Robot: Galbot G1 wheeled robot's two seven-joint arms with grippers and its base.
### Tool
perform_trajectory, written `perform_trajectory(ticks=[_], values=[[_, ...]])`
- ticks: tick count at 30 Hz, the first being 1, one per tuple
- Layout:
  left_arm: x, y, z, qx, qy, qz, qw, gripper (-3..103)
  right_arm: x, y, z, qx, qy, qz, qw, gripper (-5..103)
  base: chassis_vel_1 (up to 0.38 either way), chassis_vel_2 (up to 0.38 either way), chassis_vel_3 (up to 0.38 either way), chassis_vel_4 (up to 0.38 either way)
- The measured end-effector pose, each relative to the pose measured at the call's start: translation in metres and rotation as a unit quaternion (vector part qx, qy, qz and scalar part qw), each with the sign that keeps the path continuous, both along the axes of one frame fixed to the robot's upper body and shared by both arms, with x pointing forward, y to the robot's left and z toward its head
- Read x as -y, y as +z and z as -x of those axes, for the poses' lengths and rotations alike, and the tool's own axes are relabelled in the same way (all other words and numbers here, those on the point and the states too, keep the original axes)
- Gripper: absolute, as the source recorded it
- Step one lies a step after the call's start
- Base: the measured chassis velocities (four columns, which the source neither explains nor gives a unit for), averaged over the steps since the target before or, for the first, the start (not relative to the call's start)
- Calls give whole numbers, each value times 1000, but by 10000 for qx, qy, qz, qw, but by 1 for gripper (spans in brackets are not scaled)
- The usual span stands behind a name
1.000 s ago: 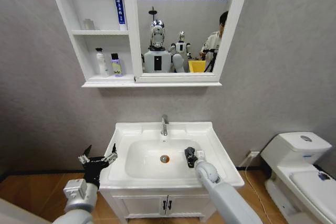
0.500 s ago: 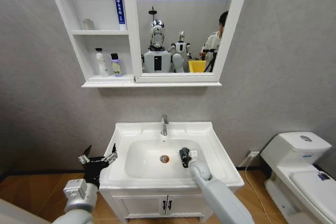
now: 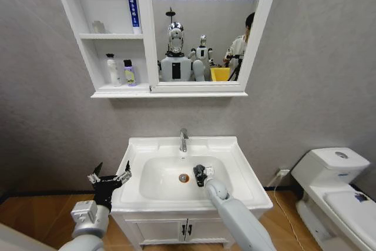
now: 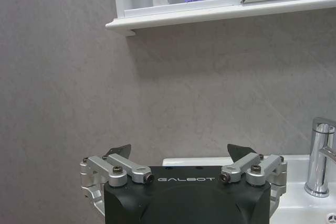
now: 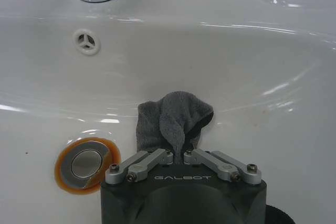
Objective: Move facial cleanser and shampoo from washbasin to cabinet, then wipe washbasin with towel.
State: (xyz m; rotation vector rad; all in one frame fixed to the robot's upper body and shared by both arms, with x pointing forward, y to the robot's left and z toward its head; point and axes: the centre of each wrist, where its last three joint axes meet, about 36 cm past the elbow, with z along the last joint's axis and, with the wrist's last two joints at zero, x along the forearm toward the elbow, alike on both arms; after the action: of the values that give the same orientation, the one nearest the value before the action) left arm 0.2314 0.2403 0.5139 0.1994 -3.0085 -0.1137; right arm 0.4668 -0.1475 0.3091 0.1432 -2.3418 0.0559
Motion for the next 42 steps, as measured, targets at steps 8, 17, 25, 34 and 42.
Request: perform_trajectory(ticks=[8, 17, 25, 34, 42], values=[[0, 0, 0, 0, 0, 0, 10000, 100, -15, -3, -6, 32, 170, -87, 9998, 3, 0, 0, 0, 0], [0, 0, 0, 0, 0, 0, 10000, 100, -32, -5, -11, 16, 342, -117, 9993, 3, 0, 0, 0, 0], [0, 0, 0, 0, 0, 0, 10000, 100, -50, -7, -13, -2, 542, -212, 9983, 3, 0, 0, 0, 0], [0, 0, 0, 0, 0, 0, 10000, 100, -66, -7, -15, 31, 695, -418, 9967, 3, 0, 0, 0, 0], [0, 0, 0, 0, 0, 0, 10000, 100, -84, 11, -15, -314, 328, -453, 9979, 3, 0, 0, 0, 0]])
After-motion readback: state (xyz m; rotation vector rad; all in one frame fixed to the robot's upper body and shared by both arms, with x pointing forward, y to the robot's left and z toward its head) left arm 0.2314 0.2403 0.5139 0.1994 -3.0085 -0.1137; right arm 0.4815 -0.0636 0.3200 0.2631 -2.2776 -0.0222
